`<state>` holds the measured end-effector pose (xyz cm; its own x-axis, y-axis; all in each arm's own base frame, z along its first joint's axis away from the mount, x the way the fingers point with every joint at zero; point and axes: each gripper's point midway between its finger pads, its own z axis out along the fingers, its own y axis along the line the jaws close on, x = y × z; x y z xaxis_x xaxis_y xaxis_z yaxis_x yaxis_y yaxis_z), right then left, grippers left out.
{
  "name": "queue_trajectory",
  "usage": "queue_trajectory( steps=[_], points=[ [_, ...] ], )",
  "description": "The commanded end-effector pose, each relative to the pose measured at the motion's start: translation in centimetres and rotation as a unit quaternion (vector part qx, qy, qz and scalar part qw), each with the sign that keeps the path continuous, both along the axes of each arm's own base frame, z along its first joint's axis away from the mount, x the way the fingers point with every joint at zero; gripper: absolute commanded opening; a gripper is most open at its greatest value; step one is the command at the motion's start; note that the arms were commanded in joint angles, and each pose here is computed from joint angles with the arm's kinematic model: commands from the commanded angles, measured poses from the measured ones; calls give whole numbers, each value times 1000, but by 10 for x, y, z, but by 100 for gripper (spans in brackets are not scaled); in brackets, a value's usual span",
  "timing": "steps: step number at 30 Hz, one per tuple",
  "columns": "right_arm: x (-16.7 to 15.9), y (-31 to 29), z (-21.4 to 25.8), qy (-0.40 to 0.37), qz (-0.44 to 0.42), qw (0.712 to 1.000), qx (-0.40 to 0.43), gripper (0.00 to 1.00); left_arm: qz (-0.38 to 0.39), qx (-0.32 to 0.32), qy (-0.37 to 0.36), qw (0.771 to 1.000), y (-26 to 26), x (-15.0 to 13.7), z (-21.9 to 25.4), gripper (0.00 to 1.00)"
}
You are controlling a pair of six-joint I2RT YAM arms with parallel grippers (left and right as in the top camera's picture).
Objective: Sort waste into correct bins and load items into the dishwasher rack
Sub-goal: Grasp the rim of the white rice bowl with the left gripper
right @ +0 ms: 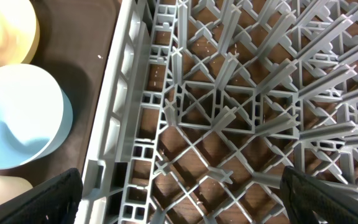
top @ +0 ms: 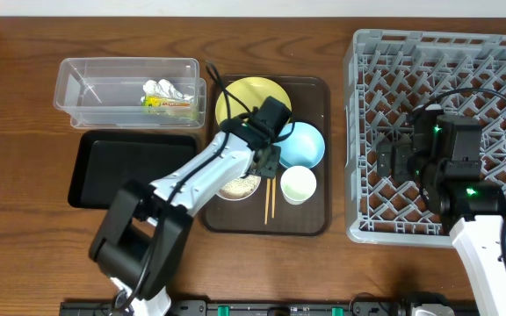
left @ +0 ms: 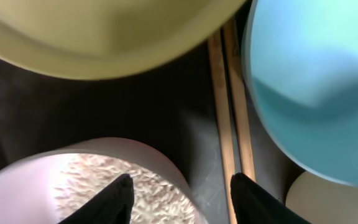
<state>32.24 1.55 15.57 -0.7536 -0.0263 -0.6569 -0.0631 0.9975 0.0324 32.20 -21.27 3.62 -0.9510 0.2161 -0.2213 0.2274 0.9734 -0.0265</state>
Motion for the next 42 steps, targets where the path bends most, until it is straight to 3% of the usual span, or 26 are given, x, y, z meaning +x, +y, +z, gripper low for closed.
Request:
queue_trajectory(
  steps=[1, 12, 18, 25, 33, 42],
  points=[
    [3, 3, 7, -7, 2, 1000, 4, 99, -6, 16, 17, 1000, 3, -5, -14, 50],
    [3, 3, 7, -7, 2, 1000, 4, 99, 0, 11, 32, 999, 0, -9, -21, 6],
    [3, 3, 7, -7, 2, 1000, 4, 99, 1, -1, 15, 1000, -1, -5, -7, 6],
    [3, 3, 7, -7, 2, 1000, 4, 99, 4, -35, -37, 999, 1, 1, 44, 6],
    [3, 3, 7, -7, 2, 1000, 4, 99, 90, -63, -59, 992, 65, 18, 88, 6],
    [3, 3, 7, -7, 2, 1000, 4, 99, 145, -258, 33, 954, 116, 23, 83, 6]
  ],
)
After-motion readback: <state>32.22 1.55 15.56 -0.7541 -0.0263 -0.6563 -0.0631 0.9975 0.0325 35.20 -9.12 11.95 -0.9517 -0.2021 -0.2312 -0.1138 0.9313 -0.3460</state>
